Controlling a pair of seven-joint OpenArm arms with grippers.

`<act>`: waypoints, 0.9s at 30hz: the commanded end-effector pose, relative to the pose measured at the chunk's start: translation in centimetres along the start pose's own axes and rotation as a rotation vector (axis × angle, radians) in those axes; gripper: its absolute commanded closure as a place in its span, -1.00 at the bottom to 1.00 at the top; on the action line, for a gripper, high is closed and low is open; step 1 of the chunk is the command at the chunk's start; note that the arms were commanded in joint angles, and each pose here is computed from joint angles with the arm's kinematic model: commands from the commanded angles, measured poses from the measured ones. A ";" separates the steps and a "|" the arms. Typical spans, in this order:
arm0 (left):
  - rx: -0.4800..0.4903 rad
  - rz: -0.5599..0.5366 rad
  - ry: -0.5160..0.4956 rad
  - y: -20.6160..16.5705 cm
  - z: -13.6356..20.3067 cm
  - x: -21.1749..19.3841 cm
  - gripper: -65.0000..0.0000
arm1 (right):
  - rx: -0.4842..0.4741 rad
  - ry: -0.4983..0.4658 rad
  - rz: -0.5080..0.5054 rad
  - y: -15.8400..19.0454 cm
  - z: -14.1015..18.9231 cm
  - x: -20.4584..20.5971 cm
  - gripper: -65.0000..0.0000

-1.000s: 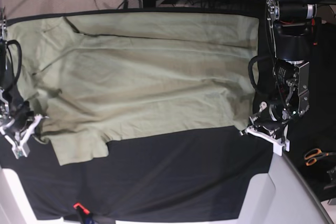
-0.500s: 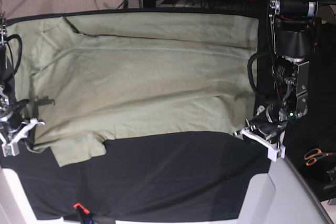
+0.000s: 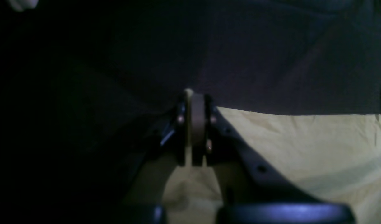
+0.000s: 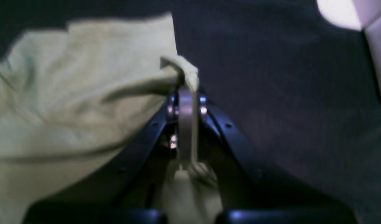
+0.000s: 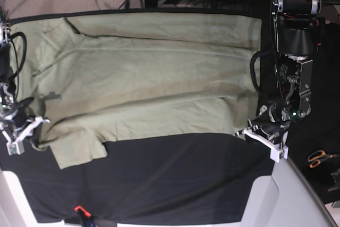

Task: Fold the T-shirt properly
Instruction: 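Lift the hem half and fold it over toward the shoulders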

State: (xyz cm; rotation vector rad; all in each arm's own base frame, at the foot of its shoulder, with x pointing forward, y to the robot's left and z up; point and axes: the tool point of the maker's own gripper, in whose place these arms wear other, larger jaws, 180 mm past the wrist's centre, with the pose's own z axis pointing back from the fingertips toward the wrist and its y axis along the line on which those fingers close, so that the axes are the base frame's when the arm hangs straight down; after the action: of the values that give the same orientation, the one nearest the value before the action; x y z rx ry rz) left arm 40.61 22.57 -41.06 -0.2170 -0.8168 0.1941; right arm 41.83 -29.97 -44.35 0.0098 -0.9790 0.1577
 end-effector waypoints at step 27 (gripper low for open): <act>-0.004 -0.131 0.070 1.0 5.2 -4.7 1.00 | 0.022 0.228 0.163 0.4 2.5 -1.0 1.00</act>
State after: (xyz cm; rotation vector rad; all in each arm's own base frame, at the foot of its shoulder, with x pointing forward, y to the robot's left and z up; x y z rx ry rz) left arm 32.18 22.42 -42.86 -0.1777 -0.6993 0.0722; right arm 37.82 -29.15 -45.51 -0.0493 -0.7013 0.3127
